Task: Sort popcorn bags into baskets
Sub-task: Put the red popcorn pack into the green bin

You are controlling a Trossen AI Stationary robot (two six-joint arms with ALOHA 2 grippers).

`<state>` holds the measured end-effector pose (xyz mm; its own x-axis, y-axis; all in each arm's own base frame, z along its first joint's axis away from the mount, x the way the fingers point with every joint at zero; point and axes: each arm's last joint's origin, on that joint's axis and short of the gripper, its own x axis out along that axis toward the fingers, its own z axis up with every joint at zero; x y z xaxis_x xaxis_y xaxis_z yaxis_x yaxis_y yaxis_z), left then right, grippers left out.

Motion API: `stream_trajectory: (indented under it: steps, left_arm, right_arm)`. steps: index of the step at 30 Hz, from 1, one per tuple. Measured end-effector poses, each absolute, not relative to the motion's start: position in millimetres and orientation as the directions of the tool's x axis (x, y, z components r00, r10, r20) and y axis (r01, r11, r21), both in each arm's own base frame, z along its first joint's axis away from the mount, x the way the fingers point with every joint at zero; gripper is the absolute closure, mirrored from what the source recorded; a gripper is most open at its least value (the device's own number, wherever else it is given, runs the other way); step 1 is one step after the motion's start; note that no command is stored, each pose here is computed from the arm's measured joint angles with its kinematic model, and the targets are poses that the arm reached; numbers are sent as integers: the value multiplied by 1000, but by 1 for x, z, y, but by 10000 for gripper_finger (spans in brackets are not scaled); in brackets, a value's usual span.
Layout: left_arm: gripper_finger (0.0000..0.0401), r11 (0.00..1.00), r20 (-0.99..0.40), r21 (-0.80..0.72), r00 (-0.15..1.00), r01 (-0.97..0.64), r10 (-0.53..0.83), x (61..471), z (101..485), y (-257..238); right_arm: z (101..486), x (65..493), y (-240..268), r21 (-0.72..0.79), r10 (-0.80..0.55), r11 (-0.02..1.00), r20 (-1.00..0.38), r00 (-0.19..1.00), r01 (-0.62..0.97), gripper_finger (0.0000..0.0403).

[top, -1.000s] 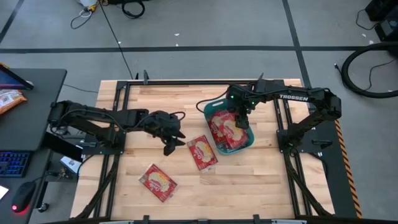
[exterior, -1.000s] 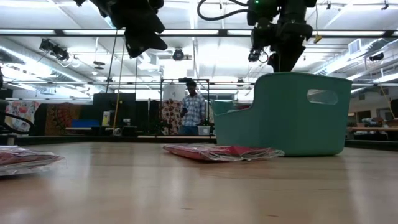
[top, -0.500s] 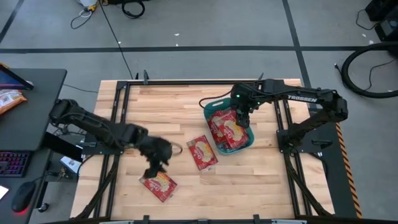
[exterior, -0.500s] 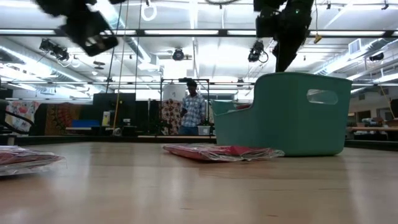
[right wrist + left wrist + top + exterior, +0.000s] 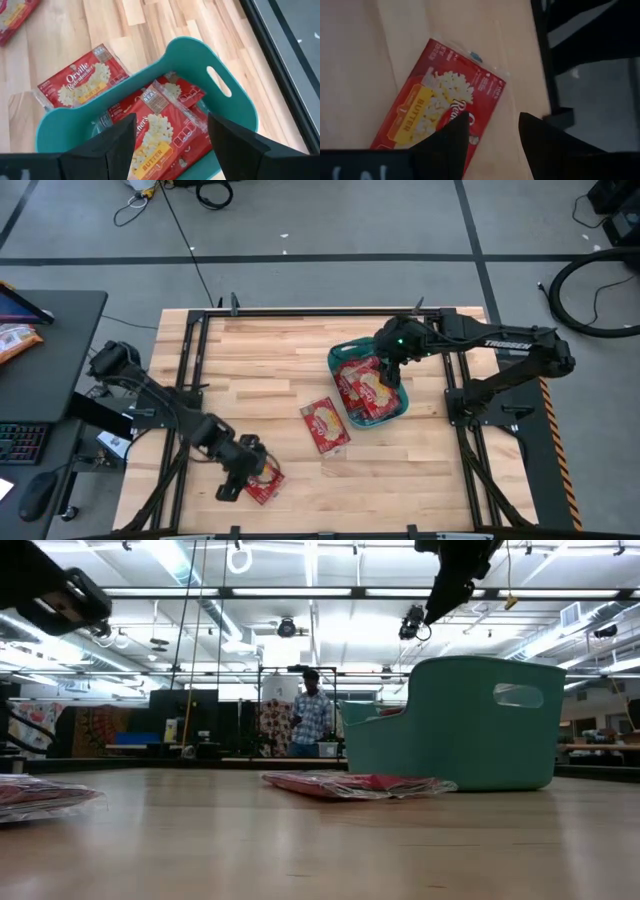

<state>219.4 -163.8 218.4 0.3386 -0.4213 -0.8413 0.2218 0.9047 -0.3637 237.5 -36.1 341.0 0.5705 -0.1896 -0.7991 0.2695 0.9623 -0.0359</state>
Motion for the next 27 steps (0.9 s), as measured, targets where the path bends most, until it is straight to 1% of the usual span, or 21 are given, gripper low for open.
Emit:
stream_trajectory:
  steps: [3, 6, 11, 16, 18, 21, 24, 27]
  left_arm:
    - [225, 920, -851, -307, 363, 242, -379, 211, 216, -176]
    - [225, 928, -851, -299, 377, 222, -365, 206, 217, -183]
    - [225, 946, -853, -239, 417, 219, -313, 210, 234, -192]
    - [225, 957, -895, -140, 381, 254, -233, 216, 233, -205]
    - [225, 963, -921, -99, 343, 252, -185, 214, 223, -210]
    - [225, 978, -949, -47, 298, 205, -108, 209, 210, -217]
    - [225, 980, -966, -19, 250, 198, -69, 203, 197, -226]
    - [225, 975, -972, 0, 228, 223, -52, 199, 186, -235]
  right_arm:
    - [341, 238, -31, -36, -180, 967, -799, 574, 252, 154]
    - [341, 239, -28, -30, -172, 969, -799, 577, 246, 154]
    - [341, 239, -24, -21, -163, 970, -799, 579, 243, 154]
    - [341, 240, -23, -10, -159, 968, -796, 583, 251, 154]
    - [341, 240, -23, -3, -160, 966, -795, 585, 259, 154]
    - [341, 240, -22, 10, -157, 962, -795, 586, 271, 154]
    - [341, 240, -19, 18, -150, 963, -795, 587, 271, 154]
    - [341, 240, -16, 20, -143, 965, -795, 589, 262, 154]
